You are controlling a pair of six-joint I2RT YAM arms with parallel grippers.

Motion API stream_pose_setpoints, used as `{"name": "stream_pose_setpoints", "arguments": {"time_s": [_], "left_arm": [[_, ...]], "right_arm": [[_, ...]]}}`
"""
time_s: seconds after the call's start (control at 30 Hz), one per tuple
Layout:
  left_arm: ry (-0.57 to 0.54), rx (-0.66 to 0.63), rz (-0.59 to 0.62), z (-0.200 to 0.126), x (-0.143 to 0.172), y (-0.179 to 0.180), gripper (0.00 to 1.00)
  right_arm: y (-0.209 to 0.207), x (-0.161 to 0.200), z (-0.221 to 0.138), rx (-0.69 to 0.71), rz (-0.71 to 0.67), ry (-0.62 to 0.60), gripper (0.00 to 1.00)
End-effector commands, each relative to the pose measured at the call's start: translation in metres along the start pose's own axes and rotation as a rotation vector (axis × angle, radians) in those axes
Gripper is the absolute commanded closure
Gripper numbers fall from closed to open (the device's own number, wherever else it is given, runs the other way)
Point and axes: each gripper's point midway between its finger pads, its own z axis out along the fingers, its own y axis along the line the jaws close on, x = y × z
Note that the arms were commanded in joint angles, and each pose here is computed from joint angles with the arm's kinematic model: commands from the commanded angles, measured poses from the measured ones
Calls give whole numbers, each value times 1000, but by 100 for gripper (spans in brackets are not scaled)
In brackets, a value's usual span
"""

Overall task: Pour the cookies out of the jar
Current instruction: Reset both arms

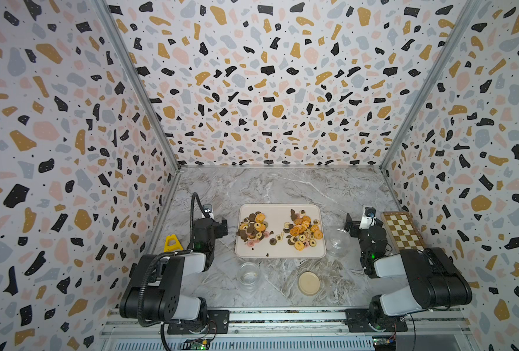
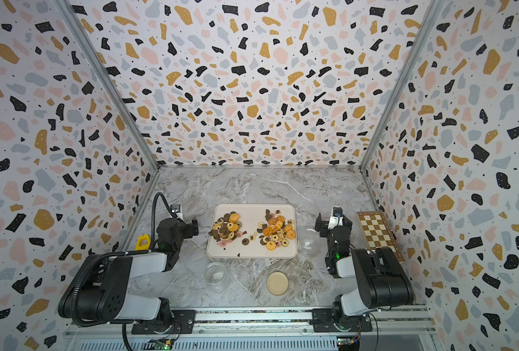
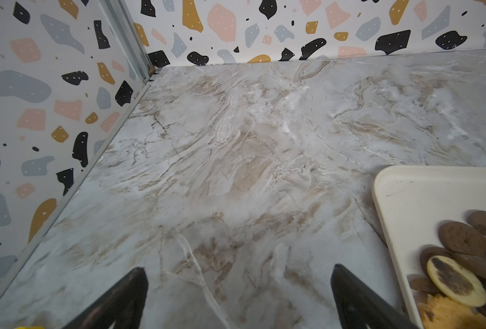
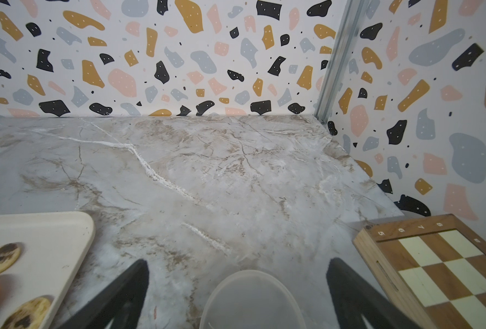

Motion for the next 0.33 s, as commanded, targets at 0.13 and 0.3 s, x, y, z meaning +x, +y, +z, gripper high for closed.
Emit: {"name": "stream_pose_setpoints", "arguments": {"time_s": [0.13,0.3], "left_arm": [[-62,-6,-10,1,-17,2,1],[-63,-6,-11,0,-17,2,1]], "right_arm": [[2,-4,8,-24,4,2,1],[3,-8,0,-27,-2,-27,1]]}}
